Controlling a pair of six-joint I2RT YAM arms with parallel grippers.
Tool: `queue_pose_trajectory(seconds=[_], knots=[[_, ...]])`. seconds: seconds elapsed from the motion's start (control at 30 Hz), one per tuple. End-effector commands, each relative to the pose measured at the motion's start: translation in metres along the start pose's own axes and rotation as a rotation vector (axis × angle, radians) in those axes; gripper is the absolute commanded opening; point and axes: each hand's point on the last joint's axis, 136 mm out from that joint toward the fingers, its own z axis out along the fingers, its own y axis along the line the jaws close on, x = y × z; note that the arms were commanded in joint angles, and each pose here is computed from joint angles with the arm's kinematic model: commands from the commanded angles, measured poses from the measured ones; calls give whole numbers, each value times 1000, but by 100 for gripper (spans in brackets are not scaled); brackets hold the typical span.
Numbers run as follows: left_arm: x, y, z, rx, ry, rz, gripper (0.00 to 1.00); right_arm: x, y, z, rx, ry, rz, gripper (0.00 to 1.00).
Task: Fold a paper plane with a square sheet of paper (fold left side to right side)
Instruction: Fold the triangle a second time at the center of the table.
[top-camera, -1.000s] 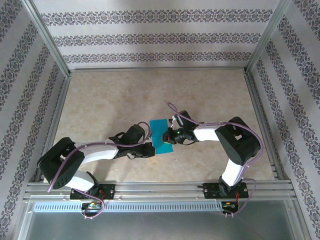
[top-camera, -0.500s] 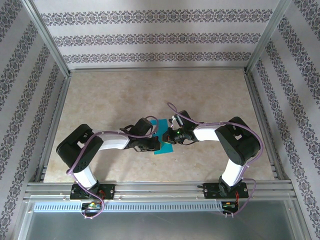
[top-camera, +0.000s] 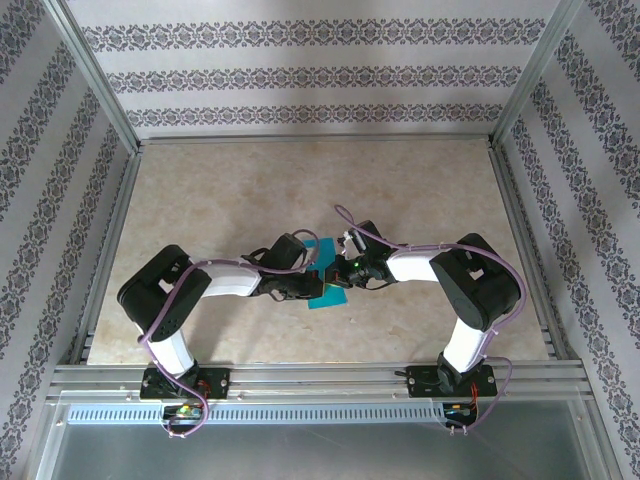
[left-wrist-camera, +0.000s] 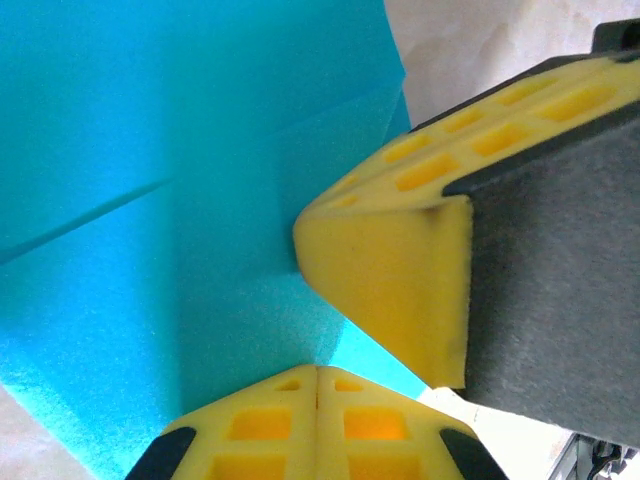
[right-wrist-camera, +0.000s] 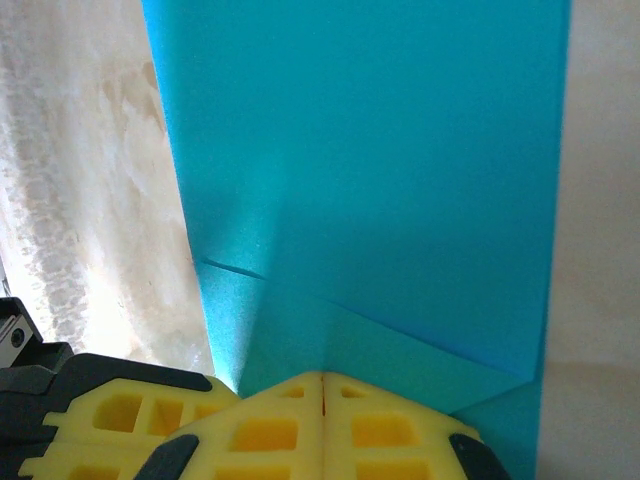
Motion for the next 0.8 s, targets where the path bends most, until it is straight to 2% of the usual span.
queue_pose_trajectory(seconds=[0.0, 0.3, 0.43, 0.5, 0.57, 0.63, 0.77], knots=[[39, 26, 2, -83, 88, -31, 0, 26, -57, 8, 210, 66, 80, 0], [73, 29, -23, -96, 110, 3, 2, 22, -50, 7, 189, 66, 67, 0], [67, 30, -40, -119, 64, 35, 3, 13, -31, 4, 137, 47, 38, 0], [51, 23, -50, -92, -3, 36, 6, 3, -14, -3, 99, 19, 12, 0], [33, 18, -62, -77, -77, 37, 16, -6, 4, -12, 62, -15, -25, 6], [14, 14, -74, -62, -150, 39, 19, -15, 20, -24, 33, -59, -67, 16], [-20, 12, -89, -22, -256, 12, 33, -31, 37, -51, 18, -166, -133, 40]])
